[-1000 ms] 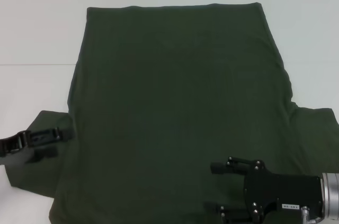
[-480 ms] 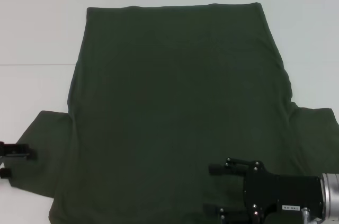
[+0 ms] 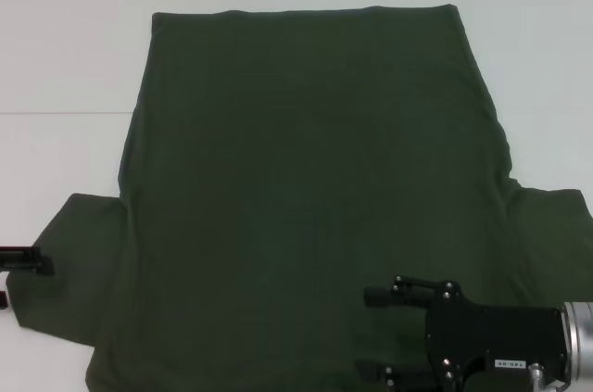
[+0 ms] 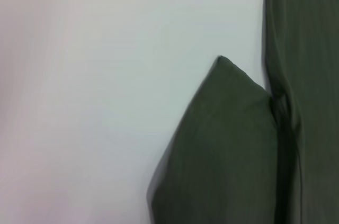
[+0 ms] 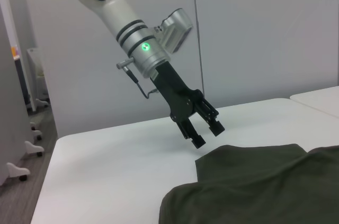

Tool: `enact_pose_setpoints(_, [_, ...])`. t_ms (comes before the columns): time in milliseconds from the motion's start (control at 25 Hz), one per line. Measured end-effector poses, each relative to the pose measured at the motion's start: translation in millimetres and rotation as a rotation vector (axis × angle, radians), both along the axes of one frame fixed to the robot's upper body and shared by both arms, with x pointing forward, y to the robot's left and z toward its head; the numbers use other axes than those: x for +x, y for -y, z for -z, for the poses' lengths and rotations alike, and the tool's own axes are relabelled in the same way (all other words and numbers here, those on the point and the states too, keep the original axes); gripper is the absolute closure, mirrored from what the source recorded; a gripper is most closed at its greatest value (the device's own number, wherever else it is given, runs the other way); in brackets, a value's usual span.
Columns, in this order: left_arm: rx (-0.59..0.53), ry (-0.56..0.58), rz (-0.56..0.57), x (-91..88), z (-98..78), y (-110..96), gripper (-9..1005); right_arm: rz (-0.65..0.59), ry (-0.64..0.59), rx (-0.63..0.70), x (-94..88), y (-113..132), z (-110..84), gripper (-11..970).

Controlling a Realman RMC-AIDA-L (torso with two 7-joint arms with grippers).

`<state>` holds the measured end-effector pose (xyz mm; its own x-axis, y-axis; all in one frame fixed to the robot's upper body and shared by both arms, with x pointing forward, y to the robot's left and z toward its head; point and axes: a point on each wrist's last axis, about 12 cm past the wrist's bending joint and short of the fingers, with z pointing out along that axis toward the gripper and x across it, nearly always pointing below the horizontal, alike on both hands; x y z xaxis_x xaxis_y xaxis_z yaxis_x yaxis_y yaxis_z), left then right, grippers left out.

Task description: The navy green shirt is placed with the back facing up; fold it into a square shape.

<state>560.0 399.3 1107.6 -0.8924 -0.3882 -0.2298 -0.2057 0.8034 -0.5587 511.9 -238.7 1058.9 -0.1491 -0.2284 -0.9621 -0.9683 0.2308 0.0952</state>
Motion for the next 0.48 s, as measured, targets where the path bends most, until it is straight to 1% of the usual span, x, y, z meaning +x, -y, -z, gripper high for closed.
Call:
enact_pose_setpoints(200, [0.013,0.006,-0.011,5.8,2.8,1.2,126,-0.003,0.011,-0.004,-0.1,0.5,0.0,75])
enact_pose_setpoints(480, [0.015,-0.002,-0.021,5.4,5.9,-1.1,131,-0.003,0.012,-0.004,0.1,0.5,-0.1,76])
